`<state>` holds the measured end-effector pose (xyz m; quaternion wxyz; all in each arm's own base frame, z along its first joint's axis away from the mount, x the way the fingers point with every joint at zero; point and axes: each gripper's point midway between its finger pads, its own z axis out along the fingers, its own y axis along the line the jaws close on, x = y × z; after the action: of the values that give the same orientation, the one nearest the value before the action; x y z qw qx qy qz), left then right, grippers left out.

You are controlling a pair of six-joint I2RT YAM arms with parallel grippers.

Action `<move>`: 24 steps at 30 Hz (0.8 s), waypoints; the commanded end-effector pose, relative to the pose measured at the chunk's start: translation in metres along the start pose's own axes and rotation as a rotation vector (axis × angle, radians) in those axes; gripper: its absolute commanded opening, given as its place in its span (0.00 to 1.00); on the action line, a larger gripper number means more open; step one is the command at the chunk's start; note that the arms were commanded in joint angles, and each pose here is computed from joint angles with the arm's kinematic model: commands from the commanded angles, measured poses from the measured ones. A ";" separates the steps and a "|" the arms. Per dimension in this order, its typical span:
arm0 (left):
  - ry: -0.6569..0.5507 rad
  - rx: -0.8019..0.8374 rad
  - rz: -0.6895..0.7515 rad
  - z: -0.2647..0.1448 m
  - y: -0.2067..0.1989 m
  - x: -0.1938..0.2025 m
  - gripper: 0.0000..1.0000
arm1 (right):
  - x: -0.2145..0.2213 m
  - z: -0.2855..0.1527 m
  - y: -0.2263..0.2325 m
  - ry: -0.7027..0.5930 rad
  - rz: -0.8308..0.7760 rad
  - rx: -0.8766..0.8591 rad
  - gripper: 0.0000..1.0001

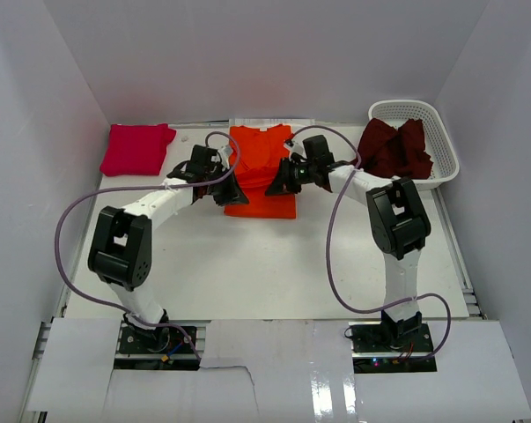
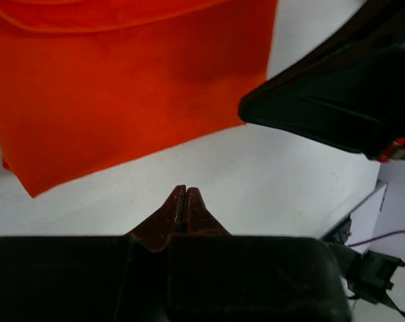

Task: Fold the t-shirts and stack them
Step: Fold the folded rectangular tshirt in 1/3 of the way

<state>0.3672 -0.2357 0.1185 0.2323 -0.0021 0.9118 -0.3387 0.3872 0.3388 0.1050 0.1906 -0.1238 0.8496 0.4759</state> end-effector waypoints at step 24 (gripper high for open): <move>-0.133 -0.262 -0.032 0.056 0.050 -0.018 0.00 | -0.015 0.063 -0.014 -0.010 -0.074 0.102 0.08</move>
<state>0.4117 -0.2320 0.0451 0.2622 -0.0660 0.9362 -0.2247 0.4038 0.3805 0.0565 0.1878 -0.1311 0.8732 0.4303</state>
